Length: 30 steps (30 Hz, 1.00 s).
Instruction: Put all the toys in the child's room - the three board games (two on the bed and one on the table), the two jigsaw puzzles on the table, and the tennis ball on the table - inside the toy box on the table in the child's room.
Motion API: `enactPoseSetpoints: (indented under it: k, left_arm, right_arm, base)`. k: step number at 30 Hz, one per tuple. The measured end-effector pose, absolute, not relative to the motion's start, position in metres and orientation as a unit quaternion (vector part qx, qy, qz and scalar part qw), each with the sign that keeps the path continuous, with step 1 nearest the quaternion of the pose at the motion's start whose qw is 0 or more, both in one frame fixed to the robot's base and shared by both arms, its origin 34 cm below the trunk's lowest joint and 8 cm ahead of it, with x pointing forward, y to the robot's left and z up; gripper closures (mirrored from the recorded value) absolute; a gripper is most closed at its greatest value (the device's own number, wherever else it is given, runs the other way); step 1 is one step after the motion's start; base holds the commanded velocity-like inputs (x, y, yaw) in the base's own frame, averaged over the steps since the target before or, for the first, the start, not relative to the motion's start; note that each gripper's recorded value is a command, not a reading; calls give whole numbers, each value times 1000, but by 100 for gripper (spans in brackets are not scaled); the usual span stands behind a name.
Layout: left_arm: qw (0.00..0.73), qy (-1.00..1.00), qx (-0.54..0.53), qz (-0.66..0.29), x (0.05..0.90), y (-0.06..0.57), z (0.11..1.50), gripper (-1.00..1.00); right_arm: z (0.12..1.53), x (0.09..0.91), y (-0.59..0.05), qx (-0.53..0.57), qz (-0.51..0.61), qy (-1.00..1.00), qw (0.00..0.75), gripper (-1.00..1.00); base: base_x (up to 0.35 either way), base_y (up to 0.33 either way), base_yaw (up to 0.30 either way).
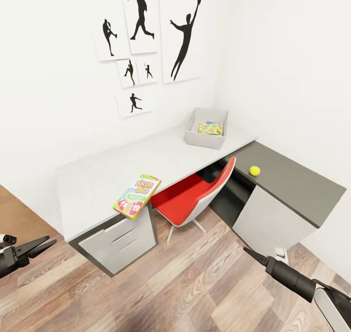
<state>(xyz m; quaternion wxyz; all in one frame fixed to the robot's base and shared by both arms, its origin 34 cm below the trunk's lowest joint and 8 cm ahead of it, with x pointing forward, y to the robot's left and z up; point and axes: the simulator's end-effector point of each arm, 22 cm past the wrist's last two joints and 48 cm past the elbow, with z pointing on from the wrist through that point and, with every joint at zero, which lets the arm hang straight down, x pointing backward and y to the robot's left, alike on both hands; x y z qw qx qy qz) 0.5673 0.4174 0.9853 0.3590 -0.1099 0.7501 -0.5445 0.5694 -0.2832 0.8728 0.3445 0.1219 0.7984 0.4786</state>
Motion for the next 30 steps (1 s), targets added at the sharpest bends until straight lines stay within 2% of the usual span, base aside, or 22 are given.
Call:
enactPoseSetpoints:
  k: [30]
  left_arm:
    - [374,744,-97,-546,567,417,1006,-100]
  right_arm:
    - [894,575,-284,111,480,791,364,-100]
  base:
    - [0,0,0]
